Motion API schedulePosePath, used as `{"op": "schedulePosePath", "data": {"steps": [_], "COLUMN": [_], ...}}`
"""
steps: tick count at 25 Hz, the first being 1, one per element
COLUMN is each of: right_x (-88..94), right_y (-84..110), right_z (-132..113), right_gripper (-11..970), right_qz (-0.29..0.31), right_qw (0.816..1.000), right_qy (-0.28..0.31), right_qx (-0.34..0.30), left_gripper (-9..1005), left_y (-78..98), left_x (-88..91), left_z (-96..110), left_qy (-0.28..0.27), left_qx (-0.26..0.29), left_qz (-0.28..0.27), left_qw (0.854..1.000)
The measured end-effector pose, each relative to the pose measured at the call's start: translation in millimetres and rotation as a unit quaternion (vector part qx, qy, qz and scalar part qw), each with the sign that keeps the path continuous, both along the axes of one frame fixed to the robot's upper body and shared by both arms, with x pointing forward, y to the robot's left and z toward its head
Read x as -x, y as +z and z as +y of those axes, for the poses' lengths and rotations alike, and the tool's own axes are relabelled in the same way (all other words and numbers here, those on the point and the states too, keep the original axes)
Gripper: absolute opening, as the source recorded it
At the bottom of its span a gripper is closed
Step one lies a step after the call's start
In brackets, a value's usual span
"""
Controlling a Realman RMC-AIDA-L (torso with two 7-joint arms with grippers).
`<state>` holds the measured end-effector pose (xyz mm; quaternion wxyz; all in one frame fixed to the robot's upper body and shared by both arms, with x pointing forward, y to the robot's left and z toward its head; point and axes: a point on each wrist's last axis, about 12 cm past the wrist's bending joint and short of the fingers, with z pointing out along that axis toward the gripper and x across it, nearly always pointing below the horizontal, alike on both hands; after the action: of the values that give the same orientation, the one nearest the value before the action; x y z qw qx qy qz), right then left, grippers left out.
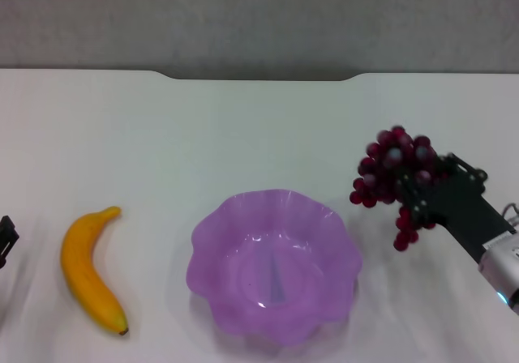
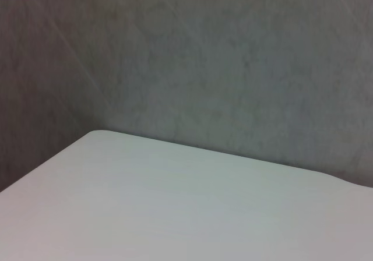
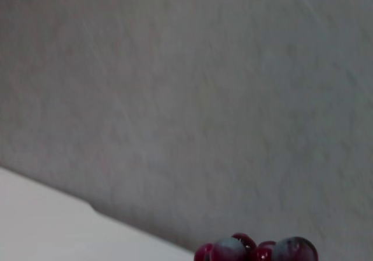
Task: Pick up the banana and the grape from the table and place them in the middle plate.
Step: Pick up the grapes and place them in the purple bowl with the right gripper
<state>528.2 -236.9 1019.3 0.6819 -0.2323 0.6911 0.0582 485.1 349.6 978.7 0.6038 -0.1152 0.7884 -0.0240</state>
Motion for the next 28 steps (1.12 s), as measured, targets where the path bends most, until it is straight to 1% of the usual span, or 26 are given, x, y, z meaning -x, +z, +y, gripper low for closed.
{"op": "schedulePosePath", "data": {"steps": [7,9,10,13,15,21,28], "right_x": [-0.9,-2.0,-2.9,-3.4,-2.6,1.8,4.2], "right_y": [22.8,28.6,31.9,34.1,33.5,23.3,9.8], "right_z": [26.7,37.4,46.4,53.5,57.1,67.0,78.0], "right_gripper": [426,425,425,425,424,421,418], "right_qz": [-0.058,-0.064,-0.065,-0.064,-0.059,-0.018,0.032], "right_qw": [0.997,0.996,0.995,0.994,0.994,0.993,0.989], "right_qy": [0.043,0.061,0.077,0.087,0.092,0.115,0.141], "right_qx": [-0.003,-0.007,-0.007,-0.008,-0.009,-0.004,0.019], "left_gripper": [845,845,845,845,845,845,846], "left_y": [-0.2,0.1,0.5,1.6,2.0,2.9,4.3], "left_x": [1.3,0.7,0.0,-2.4,-3.2,-4.9,-8.5], "left_z": [2.0,1.8,1.5,0.3,-0.2,-1.8,-4.6], "left_qy": [0.003,0.002,0.002,0.000,-0.001,-0.003,-0.007], "left_qx": [-0.001,-0.001,-0.001,0.000,0.000,0.001,0.002], "left_qz": [0.000,0.000,-0.001,-0.003,-0.004,-0.006,-0.009], "left_qw": [1.000,1.000,1.000,1.000,1.000,1.000,1.000]}}
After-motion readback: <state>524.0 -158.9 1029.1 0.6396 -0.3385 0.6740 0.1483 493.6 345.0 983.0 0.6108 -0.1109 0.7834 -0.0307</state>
